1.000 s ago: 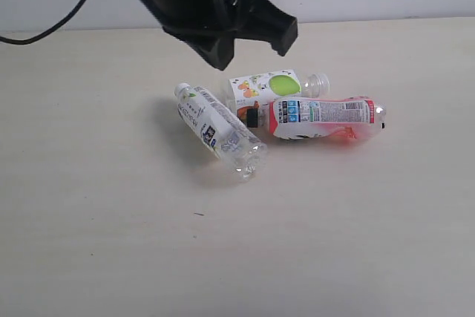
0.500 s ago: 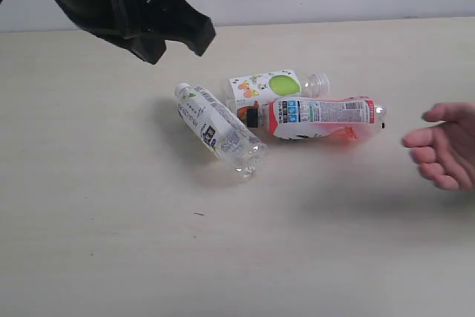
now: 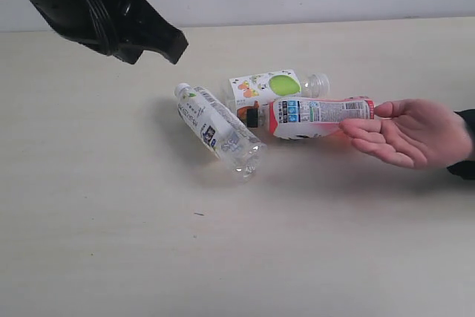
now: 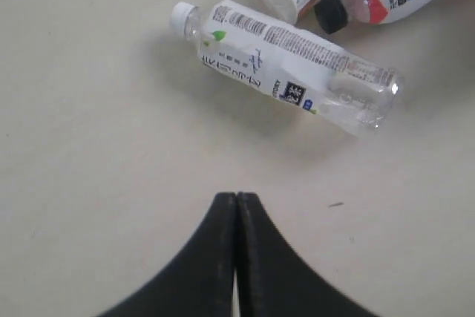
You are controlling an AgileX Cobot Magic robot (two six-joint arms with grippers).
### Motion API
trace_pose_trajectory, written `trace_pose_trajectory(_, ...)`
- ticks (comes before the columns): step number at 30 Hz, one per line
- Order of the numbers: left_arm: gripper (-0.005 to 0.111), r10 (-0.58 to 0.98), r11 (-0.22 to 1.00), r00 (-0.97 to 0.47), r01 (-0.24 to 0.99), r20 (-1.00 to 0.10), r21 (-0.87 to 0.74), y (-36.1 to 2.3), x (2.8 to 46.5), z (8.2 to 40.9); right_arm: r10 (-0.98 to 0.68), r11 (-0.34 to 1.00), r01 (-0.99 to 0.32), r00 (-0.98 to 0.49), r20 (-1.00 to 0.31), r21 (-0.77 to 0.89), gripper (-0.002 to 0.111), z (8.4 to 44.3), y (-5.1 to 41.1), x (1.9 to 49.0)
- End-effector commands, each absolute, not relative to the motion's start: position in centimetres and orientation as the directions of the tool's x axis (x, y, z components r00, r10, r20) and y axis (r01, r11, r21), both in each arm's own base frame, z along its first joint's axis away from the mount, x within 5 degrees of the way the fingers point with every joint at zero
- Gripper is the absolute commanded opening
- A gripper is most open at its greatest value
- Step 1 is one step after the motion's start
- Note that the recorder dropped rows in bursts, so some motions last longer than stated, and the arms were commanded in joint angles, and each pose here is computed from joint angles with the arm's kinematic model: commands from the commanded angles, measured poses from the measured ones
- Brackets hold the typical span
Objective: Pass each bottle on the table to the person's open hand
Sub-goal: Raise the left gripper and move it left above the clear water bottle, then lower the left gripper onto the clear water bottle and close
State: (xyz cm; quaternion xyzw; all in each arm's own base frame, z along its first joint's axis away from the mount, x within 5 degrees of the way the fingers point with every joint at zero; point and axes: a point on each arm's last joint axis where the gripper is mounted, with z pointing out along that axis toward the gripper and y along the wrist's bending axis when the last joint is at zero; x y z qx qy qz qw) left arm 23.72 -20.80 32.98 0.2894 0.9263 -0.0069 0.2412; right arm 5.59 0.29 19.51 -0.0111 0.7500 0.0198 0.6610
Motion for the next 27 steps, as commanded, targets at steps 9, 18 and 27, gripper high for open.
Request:
trace_pose_trajectory(9, 0.000, 0.691, 0.657, -0.422, 0.705, -0.586, 0.267, -22.2, 24.9, 33.9, -0.003, 0.999, -0.035, -0.114, -0.994, 0.001, 0.000, 19.5, 0.2, 5.6)
trace_pose_trajectory(18, 0.000, 0.909, -0.311, 0.416, 0.735, -0.038, 0.602, -23.9, 26.6, 30.6, -0.003, 0.999, -0.035, -0.114, -0.994, 0.001, 0.000, 19.5, 0.2, 5.6)
trace_pose_trajectory(27, 0.000, 0.818, -0.563, 0.570, 0.767, 0.076, 0.307, -27.2, 30.4, 26.0, -0.003, 0.999, -0.035, -0.114, -0.994, 0.001, 0.000, 19.5, 0.2, 5.6)
